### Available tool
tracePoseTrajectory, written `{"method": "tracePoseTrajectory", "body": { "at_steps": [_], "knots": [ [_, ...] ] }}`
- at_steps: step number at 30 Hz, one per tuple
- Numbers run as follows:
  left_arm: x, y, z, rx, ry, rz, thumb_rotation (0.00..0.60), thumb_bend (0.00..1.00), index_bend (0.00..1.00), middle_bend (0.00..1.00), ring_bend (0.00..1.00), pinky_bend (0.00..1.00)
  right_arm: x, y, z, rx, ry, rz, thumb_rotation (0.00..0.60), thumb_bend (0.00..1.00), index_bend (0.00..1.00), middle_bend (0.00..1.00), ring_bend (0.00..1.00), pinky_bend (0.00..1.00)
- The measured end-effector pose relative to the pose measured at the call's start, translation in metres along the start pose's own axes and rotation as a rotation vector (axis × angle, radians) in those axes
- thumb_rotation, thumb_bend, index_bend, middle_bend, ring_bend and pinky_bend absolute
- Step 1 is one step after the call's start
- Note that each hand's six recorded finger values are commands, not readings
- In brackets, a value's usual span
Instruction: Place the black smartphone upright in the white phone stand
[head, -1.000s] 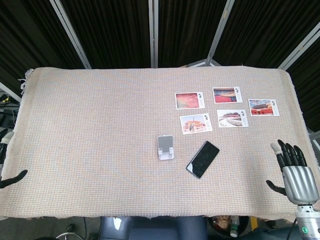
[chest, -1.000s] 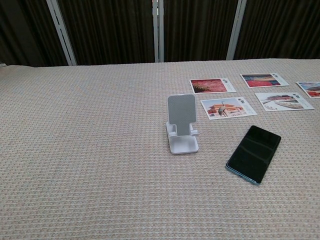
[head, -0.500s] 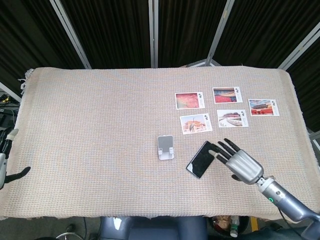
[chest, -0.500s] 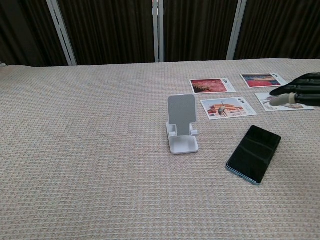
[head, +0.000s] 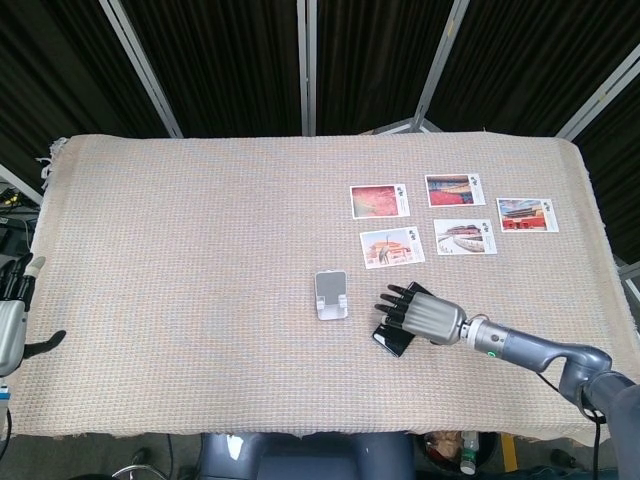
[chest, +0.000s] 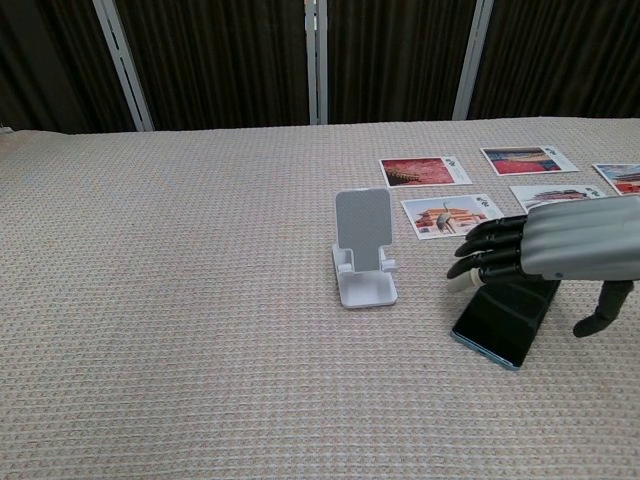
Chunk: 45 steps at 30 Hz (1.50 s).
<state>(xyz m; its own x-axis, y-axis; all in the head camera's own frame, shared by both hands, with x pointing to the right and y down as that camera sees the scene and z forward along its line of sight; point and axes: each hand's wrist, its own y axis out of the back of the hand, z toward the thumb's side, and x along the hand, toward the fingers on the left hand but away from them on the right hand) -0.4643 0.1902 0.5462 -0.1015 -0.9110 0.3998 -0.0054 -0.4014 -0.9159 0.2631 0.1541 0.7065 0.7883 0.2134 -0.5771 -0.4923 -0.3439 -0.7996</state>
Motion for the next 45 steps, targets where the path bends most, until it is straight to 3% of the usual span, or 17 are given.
{"method": "tracePoseTrajectory", "body": {
  "at_steps": [8, 16, 19, 21, 23, 29, 37, 45],
  "knots": [
    [0.001, -0.003, 0.002, -0.005, -0.002, -0.015, 0.600, 0.00, 0.00, 0.00, 0.00, 0.00, -0.009, -0.010, 0.004, 0.033, 0.029, 0.017, 0.600, 0.00, 0.00, 0.05, 0.00, 0.08],
    [0.002, -0.002, -0.002, -0.008, 0.009, -0.013, 0.600, 0.00, 0.00, 0.00, 0.00, 0.00, -0.013, -0.021, -0.011, 0.065, -0.018, 0.060, 0.600, 0.00, 0.05, 0.09, 0.02, 0.10],
    [0.002, -0.003, -0.002, -0.004, 0.011, -0.014, 0.600, 0.00, 0.00, 0.00, 0.00, 0.00, -0.013, -0.022, -0.012, 0.064, -0.015, 0.054, 0.600, 0.00, 0.20, 0.21, 0.11, 0.17],
    [0.002, -0.004, -0.001, -0.004, 0.012, -0.016, 0.600, 0.00, 0.00, 0.00, 0.00, 0.00, -0.013, -0.021, -0.010, 0.056, -0.008, 0.040, 0.600, 0.06, 0.39, 0.35, 0.24, 0.28],
    [0.003, -0.004, -0.001, -0.003, 0.012, -0.017, 0.600, 0.00, 0.00, 0.00, 0.00, 0.00, -0.014, -0.019, -0.007, 0.050, 0.003, 0.024, 0.600, 0.12, 0.50, 0.45, 0.33, 0.32],
    [0.003, -0.005, 0.000, -0.003, 0.010, -0.022, 0.600, 0.00, 0.00, 0.00, 0.00, 0.00, -0.010, -0.009, -0.003, 0.074, 0.032, -0.051, 0.600, 0.22, 0.56, 0.54, 0.41, 0.35],
    [0.002, -0.004, 0.003, -0.019, -0.004, -0.026, 0.600, 0.00, 0.00, 0.00, 0.00, 0.00, 0.010, 0.015, -0.012, 0.276, 0.026, -0.177, 0.600, 0.22, 0.56, 0.56, 0.43, 0.37],
    [-0.001, 0.000, 0.004, -0.037, -0.018, -0.016, 0.600, 0.00, 0.00, 0.00, 0.00, 0.00, 0.031, 0.052, -0.023, 0.562, -0.045, -0.331, 0.600, 0.22, 0.55, 0.55, 0.42, 0.36]
  ]
}}
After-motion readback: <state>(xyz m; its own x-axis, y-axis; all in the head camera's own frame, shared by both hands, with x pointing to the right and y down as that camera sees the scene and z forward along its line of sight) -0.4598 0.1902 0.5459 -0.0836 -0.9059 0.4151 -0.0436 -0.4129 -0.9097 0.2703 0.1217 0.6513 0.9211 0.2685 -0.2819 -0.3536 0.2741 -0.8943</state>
